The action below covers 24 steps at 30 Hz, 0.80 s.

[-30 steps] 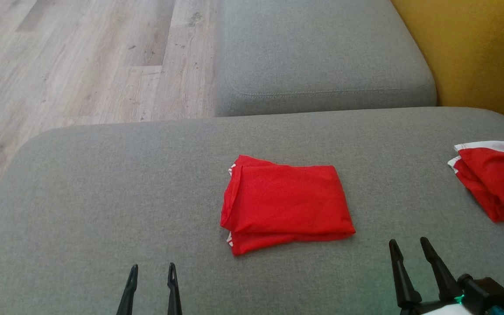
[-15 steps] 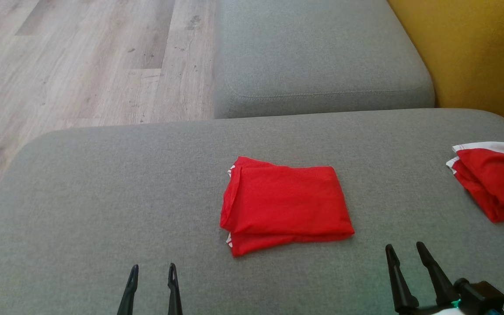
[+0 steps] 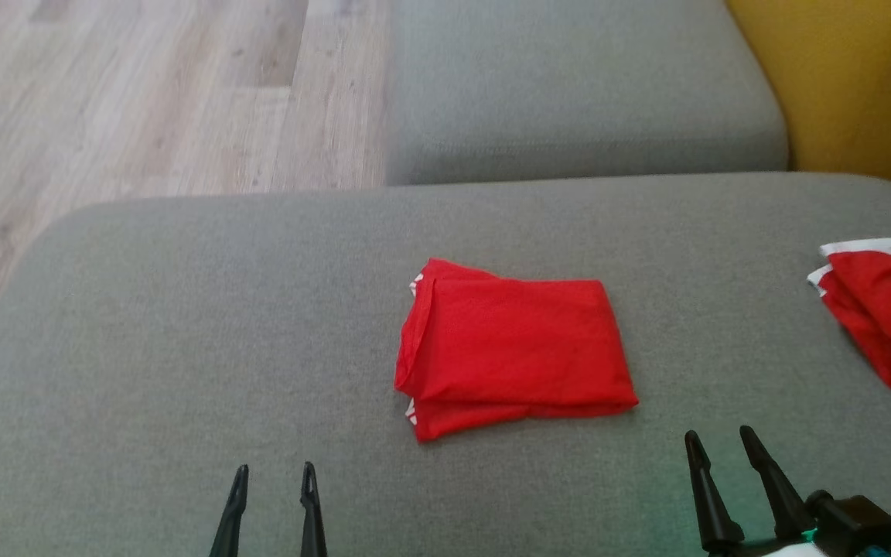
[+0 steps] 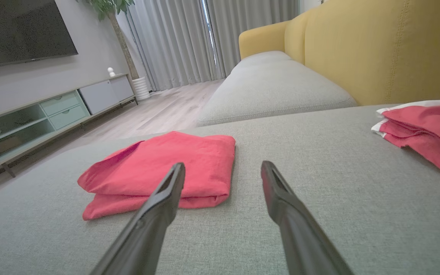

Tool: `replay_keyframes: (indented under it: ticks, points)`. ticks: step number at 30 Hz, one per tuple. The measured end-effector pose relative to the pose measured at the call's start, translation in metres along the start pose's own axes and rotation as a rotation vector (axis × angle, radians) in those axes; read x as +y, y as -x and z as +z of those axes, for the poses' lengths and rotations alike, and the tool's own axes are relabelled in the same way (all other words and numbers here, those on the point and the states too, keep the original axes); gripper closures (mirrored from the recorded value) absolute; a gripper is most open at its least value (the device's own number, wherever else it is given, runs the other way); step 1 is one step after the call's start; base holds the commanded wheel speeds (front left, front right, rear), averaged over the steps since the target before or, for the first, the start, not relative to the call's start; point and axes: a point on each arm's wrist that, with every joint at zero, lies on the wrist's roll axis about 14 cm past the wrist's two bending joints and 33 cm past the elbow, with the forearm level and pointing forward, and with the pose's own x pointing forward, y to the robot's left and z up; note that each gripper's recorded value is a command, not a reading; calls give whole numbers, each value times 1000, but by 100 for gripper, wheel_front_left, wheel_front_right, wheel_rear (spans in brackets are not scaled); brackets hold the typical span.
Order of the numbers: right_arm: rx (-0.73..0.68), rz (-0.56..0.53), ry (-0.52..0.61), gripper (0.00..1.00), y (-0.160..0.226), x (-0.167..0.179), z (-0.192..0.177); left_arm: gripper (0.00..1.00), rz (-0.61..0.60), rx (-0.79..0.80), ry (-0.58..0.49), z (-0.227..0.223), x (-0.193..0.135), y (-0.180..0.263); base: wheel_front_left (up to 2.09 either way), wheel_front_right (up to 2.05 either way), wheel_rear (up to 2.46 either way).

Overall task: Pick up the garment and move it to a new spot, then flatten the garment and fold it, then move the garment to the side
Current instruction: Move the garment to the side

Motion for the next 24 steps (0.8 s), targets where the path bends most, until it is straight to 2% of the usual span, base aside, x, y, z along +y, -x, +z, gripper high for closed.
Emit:
replay_keyframes:
  ticks: [5,11,19,24]
  points:
    - [48,4,2,0,-11,-4,-11,0,-3,39,3,-9,-3,-3,0,0,0]
    - [75,-2,-54,0,-52,-10,-14,0,-15,57,5,-12,-9,-17,0,0,0]
    - [315,29,-176,0,-112,-3,-38,0,-28,62,3,-13,-15,-40,0,0,0]
    - [450,22,-217,0,-134,-6,-55,0,-31,71,1,-15,-17,-45,0,0,0]
